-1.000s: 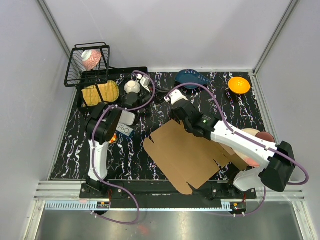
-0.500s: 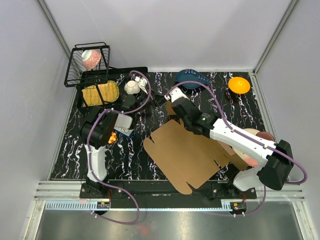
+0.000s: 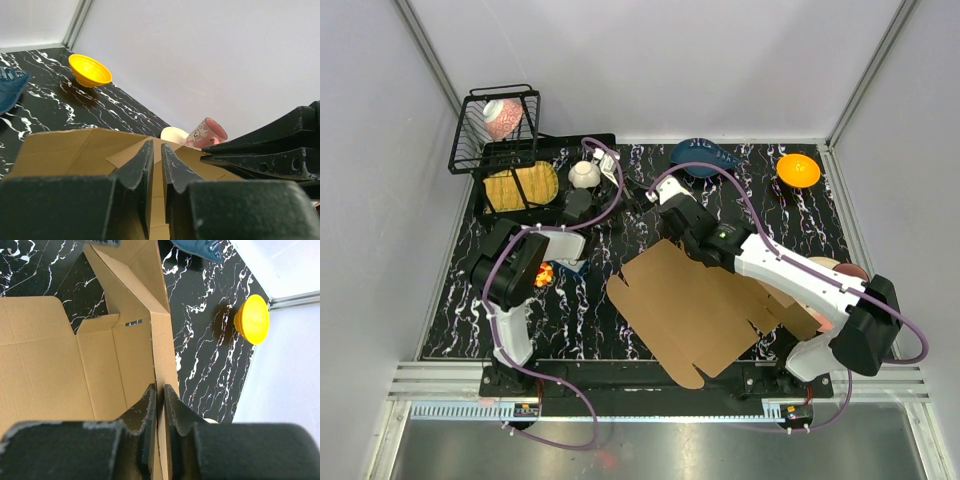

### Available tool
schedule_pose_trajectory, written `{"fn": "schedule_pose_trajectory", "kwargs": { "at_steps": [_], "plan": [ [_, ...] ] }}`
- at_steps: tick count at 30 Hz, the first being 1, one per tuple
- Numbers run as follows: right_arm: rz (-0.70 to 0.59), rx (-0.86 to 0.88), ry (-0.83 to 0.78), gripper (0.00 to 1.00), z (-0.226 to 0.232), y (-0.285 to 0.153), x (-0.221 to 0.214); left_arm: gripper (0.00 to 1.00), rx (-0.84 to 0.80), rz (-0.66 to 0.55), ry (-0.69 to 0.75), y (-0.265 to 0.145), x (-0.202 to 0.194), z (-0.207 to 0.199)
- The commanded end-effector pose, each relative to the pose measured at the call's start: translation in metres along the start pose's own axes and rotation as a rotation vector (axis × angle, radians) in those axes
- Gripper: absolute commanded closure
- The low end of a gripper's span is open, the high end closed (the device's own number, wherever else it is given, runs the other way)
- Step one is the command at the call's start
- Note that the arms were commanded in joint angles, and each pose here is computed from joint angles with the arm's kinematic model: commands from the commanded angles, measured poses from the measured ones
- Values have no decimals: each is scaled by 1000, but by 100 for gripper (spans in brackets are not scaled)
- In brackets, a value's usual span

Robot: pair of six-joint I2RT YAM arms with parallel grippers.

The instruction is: Fold the paper box

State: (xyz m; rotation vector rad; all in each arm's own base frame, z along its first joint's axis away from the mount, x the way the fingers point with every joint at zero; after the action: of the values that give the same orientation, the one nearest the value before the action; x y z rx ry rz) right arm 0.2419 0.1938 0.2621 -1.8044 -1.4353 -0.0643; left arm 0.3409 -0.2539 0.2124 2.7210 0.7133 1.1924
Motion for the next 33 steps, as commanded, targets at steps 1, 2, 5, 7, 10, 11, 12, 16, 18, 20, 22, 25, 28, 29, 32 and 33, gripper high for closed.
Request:
{"fn": "schedule_pose_trajectory", "kwargs": {
  "at_steps": [1,2,5,7,10,11,12,16,18,20,22,25,28,29,32,33],
  "plan": [
    [37,32,-26,85,2,0,-3,86,-116,-28,101,9,15,-27],
    [42,30,-30,84,3,1,-5,86,-115,-40,106,8,16,-27],
    [69,11,-51,84,6,6,-9,82,-108,-47,120,6,16,-25],
    [80,-5,-60,85,7,8,-11,80,-100,-46,127,6,17,-23],
    [96,-41,-75,85,7,12,-12,65,-74,-64,141,2,20,-16],
    [98,-52,-74,85,7,12,-13,62,-64,-76,148,1,23,-14],
    [96,-57,-71,85,6,12,-13,53,-53,-79,152,-1,23,-11],
    [81,-48,-56,86,5,9,-11,34,37,-62,244,-7,24,14],
    [76,-39,-48,86,5,9,-11,30,64,-39,277,-5,22,27],
    [67,-22,-48,88,6,8,-11,28,65,-7,321,-3,18,36],
    [59,-15,-43,89,4,6,-10,25,51,9,356,-1,15,47],
    [44,7,-33,90,4,4,-9,18,31,32,402,0,12,56],
    [34,30,-27,91,6,2,-7,14,50,66,426,2,13,70],
    [32,40,-22,92,6,2,-7,10,51,76,429,3,14,73],
    [28,54,-20,92,7,3,-7,1,35,104,421,8,20,85],
    [28,58,-21,92,8,3,-7,1,27,93,445,11,26,85]
  ]
}}
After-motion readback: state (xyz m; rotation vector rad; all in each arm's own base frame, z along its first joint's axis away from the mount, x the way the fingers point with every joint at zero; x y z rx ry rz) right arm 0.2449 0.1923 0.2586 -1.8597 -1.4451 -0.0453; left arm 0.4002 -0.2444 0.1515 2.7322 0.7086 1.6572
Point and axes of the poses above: each gripper's point midway between its finger pads, its own y axis out along the fingers, its own z axis along the line the jaws close on, x = y × z, the point moved 9 cm from there along -y, back along the fingers, and after that the axes turned 10 degrees about -y, right-handed, at the moved point
